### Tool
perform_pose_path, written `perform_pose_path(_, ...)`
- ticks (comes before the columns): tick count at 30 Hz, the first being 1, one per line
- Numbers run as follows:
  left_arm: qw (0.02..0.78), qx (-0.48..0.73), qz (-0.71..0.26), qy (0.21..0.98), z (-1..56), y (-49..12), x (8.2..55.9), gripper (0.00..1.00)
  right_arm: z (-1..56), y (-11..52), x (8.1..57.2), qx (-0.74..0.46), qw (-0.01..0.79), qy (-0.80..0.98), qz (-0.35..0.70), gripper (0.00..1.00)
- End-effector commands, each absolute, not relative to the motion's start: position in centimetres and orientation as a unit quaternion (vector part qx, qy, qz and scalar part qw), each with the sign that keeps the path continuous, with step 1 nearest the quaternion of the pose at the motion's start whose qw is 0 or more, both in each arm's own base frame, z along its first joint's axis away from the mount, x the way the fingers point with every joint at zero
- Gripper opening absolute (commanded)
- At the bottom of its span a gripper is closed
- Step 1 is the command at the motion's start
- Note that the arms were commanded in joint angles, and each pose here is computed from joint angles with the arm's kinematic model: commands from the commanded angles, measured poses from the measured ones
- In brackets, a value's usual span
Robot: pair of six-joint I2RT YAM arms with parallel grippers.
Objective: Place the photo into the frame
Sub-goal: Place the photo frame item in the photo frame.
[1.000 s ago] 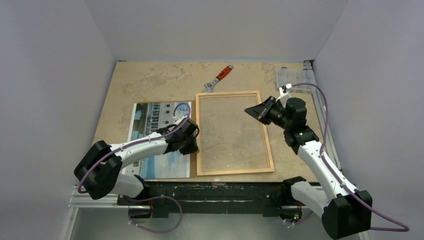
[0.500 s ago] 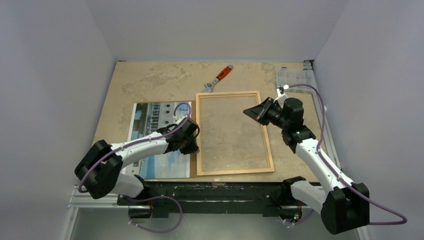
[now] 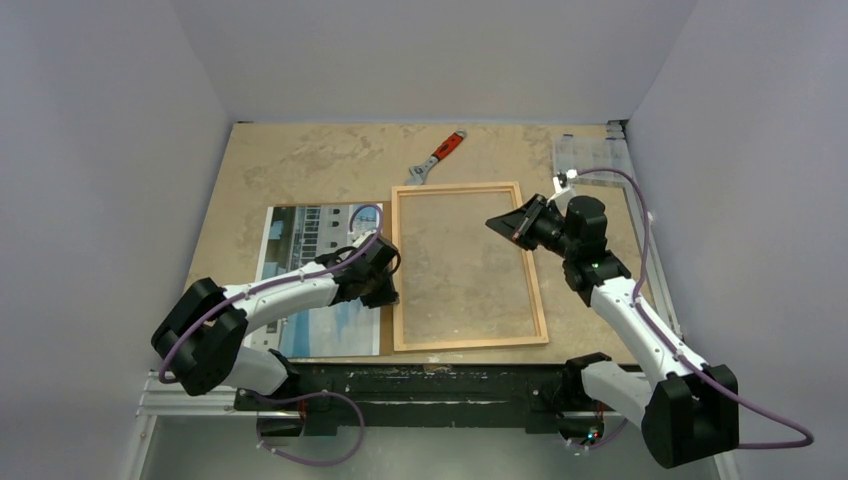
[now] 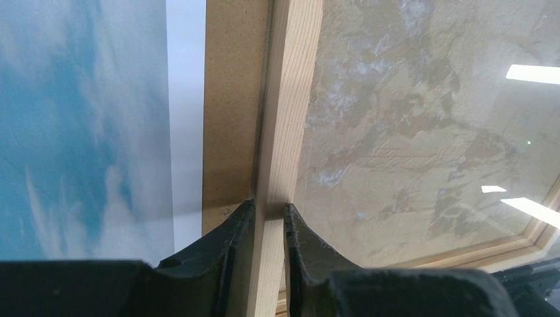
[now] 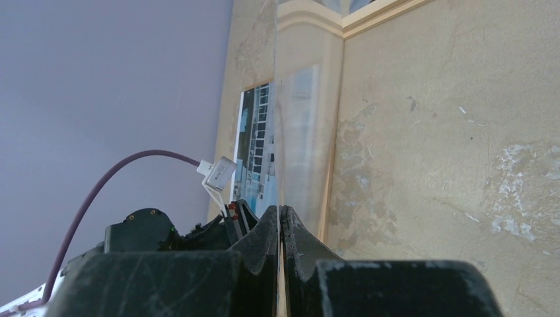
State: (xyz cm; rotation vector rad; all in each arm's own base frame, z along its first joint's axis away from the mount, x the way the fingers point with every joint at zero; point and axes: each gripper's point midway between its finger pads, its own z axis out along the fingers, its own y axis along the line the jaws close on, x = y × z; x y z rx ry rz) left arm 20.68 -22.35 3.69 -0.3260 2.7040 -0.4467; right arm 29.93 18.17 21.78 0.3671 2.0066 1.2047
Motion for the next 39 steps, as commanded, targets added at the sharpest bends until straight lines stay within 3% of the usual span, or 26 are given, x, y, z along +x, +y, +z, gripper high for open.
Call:
perform_pose_path(1,0.187,-0.098,-0.144,0.967,3.3,-22.2,20.6,0.20,25.8,18.4,30.0,0.109,0.418,0.757,0.491,0.00)
perform_pose_path(27,0.181,-0.094,-0.133,0.970,3.1,-21.9,20.3,0.18,28.0,18.6,29.8,0.097,0.430,0.743,0.503,0.00)
perform_pose_path(39,0.180,-0.093,-0.131,0.971,3.0,-21.8,20.3,0.18,26.4,18.2,30.6,0.106,0.434,0.755,0.481,0.00)
